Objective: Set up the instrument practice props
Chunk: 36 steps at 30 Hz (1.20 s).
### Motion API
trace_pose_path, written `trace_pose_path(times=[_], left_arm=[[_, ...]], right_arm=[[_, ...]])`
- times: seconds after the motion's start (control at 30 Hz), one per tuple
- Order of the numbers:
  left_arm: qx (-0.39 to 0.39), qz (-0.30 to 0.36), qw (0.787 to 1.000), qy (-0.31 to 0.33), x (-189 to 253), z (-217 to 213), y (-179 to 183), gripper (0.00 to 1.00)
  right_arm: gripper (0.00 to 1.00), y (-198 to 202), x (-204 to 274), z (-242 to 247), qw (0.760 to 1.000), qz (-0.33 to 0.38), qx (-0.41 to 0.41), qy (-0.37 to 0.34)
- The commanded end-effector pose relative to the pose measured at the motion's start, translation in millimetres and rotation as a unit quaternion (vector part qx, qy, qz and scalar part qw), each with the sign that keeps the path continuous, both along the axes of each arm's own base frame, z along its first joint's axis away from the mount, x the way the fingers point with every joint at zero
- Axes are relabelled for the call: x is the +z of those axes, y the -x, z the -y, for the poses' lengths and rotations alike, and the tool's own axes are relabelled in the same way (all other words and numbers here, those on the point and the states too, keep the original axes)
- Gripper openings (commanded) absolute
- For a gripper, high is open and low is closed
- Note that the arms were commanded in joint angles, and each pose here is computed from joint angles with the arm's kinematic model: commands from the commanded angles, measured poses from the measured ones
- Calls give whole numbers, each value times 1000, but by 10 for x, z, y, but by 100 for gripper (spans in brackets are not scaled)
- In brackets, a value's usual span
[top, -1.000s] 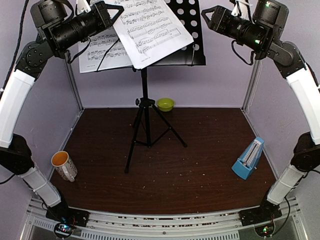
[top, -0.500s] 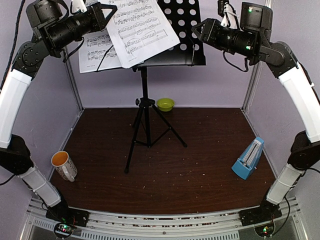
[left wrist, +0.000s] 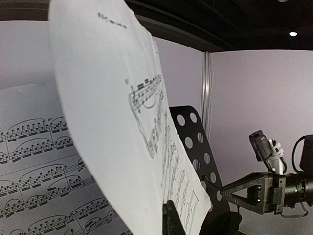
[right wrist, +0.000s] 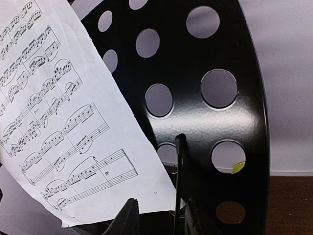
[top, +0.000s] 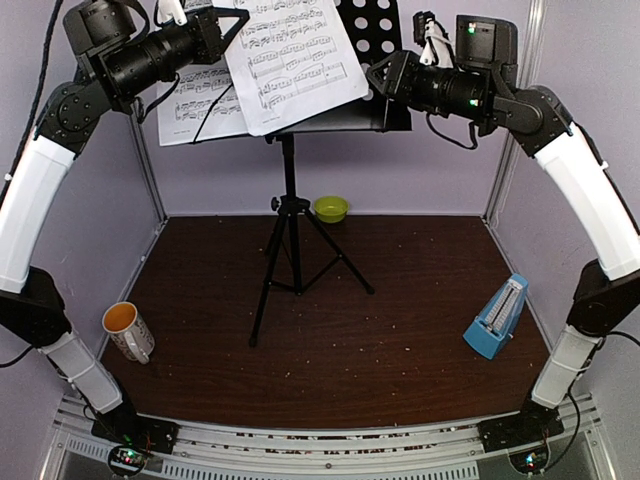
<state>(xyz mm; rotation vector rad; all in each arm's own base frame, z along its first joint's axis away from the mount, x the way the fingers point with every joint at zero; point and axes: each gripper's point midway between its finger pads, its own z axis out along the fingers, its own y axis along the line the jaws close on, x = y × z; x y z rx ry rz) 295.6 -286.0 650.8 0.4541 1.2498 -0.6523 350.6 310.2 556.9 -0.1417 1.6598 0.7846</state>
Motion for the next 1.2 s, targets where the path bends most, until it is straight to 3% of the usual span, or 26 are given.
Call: trace_pose_path(times=[0.0, 0.23, 0.43, 0.77, 1.17], left_arm=[[-9, 42, 999, 19, 209, 1, 49, 0], [-3, 51, 999, 14, 209, 10, 32, 0], [6, 56, 998, 6, 195, 5, 6, 0], [34, 60, 998, -9, 147, -12, -88, 0], [-20, 98, 994, -46, 104, 293, -57, 0]], right_arm=[[32, -53, -37, -54, 1000, -5, 1, -7], [20, -96, -54, -98, 1000, -4, 0, -10], [1, -109, -20, -84, 1000, 6, -4, -13], [0, -52, 13, -32, 999, 52, -11, -12], [0, 48, 105, -62, 995, 99, 4, -5]])
